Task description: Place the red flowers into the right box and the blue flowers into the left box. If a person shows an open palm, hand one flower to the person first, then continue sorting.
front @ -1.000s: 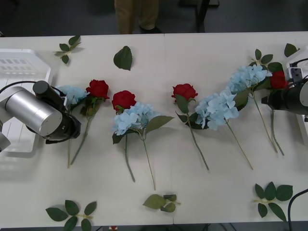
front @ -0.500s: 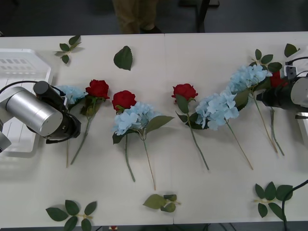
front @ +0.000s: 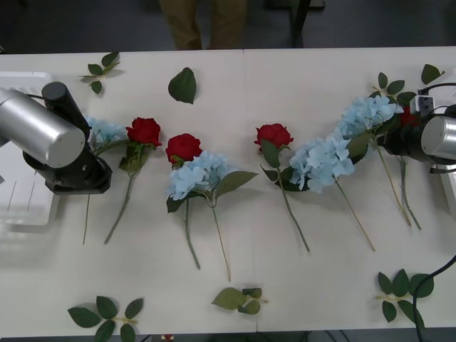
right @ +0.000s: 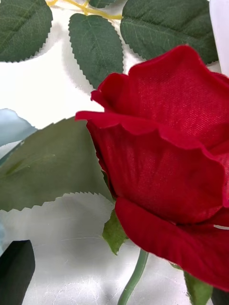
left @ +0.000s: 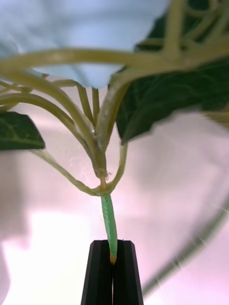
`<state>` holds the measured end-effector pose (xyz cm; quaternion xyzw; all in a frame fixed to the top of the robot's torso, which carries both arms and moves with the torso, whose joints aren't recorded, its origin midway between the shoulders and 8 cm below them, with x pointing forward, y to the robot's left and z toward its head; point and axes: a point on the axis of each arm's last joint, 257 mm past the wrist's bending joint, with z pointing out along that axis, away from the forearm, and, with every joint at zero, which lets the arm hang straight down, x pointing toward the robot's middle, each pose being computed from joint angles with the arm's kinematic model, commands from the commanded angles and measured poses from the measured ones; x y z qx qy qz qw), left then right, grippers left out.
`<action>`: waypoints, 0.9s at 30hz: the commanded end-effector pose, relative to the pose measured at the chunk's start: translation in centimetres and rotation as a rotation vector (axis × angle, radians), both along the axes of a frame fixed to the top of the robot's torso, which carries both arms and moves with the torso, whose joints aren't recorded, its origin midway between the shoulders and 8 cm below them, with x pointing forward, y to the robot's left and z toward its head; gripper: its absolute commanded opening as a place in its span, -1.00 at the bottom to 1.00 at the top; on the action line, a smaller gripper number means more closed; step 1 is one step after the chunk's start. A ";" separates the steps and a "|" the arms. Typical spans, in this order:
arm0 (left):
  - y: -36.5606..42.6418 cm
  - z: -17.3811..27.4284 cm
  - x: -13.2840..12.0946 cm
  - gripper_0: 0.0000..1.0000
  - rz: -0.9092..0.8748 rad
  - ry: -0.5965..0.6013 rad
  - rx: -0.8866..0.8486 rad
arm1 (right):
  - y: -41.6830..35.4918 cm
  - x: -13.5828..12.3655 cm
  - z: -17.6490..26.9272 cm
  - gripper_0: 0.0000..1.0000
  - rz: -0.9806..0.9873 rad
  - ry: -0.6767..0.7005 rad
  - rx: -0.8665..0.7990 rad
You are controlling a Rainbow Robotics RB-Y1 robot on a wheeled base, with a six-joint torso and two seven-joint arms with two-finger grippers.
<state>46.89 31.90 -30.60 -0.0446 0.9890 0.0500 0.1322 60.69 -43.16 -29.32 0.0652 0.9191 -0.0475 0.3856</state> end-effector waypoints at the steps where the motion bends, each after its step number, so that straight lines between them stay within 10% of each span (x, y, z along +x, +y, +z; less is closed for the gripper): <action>1: 1.7 8.0 1.6 -1.00 -0.077 -0.036 0.044 | 2.1 2.1 2.4 0.44 0.004 -0.056 0.025; 9: 7.0 16.0 0.6 -1.00 0.015 -0.022 0.028 | 2.7 2.4 1.1 -0.99 -0.006 -0.073 0.039; 27: 24.9 18.8 0.7 -1.00 0.171 -0.105 0.045 | 5.2 0.3 6.6 -1.00 0.072 0.006 0.219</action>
